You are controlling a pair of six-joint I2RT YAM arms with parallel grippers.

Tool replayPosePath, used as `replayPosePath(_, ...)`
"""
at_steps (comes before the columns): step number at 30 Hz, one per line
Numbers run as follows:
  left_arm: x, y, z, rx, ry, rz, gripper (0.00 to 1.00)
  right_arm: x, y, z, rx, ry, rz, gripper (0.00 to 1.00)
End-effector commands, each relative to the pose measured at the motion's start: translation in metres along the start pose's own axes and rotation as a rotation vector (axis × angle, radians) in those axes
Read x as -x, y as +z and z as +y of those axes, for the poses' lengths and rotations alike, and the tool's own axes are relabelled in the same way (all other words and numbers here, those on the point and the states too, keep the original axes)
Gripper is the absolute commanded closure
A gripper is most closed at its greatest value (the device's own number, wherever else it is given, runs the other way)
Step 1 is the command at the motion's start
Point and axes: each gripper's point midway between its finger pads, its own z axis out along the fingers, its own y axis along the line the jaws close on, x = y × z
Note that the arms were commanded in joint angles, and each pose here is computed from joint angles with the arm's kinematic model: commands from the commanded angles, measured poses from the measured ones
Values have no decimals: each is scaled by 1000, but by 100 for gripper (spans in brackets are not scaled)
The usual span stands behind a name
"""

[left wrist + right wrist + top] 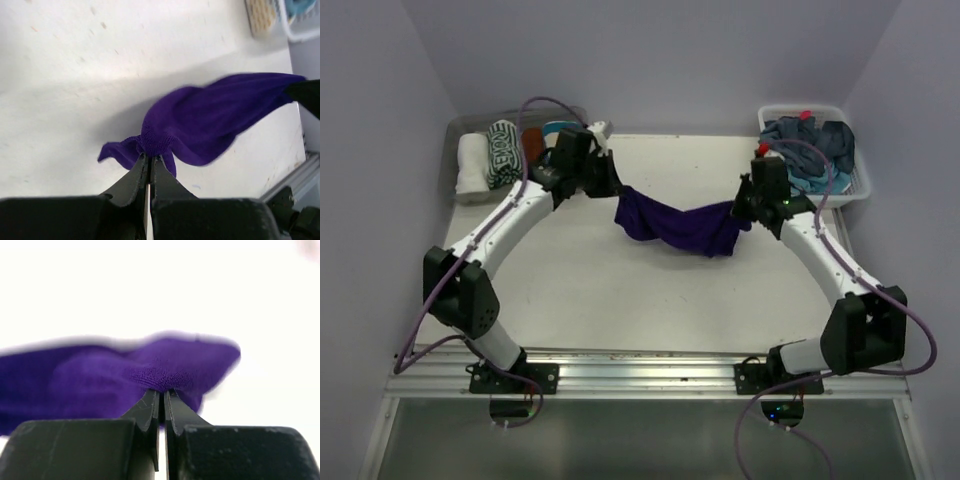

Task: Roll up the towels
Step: Flatten the towel

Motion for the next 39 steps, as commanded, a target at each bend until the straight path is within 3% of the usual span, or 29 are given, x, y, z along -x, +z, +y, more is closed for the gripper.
replayPosePath(1,80,-66,5,10,30,-210,100,109,-67,16,29,-32,-289,100)
replayPosePath(3,100,-86,12,56,47,-262,100,151,-103,29,57,-43,-398,100)
replayPosePath(8,145,-147,22,149,76,-430,100,185,-167,26,45,-46,-548,100)
replayPosePath(12,133,-164,51,222,54,-453,100,163,-184,7,2,-41,-544,100)
replayPosePath(16,78,-133,89,269,-3,-328,100,109,-156,-14,-46,-60,-387,98)
replayPosePath(17,68,-124,90,246,-11,-297,100,98,-147,-15,-50,-62,-352,95)
replayPosePath(18,62,-114,93,235,-32,-284,100,85,-135,-18,-54,-70,-304,77)
replayPosePath(20,38,-84,105,217,-56,-195,100,75,-110,-18,-72,-83,-230,53)
replayPosePath(21,36,-74,111,225,-66,-182,95,75,-99,-21,-100,-85,-212,41)
replayPosePath(22,33,-65,120,254,-83,-159,77,73,-89,-24,-119,-90,-189,40)
replayPosePath(23,23,-47,139,306,-106,-102,17,66,-70,-27,-152,-103,-135,40)
replayPosePath(24,14,-43,147,342,-129,-53,1,64,-65,-28,-162,-104,-117,39)
replayPosePath(27,8,-37,156,381,-145,-13,0,50,-52,-33,-180,-100,-69,39)
replayPosePath(29,8,-46,156,396,-142,-50,2,40,-52,-30,-148,-84,-62,39)
replayPosePath(32,-20,-57,168,465,-168,-34,15,1,-46,-37,-128,-61,18,40)
replayPosePath(37,-101,-66,205,662,-290,68,37,-58,-48,-34,-44,31,117,42)
replayPosePath(39,-126,-60,212,674,-307,115,38,-78,-46,-38,-39,52,148,42)
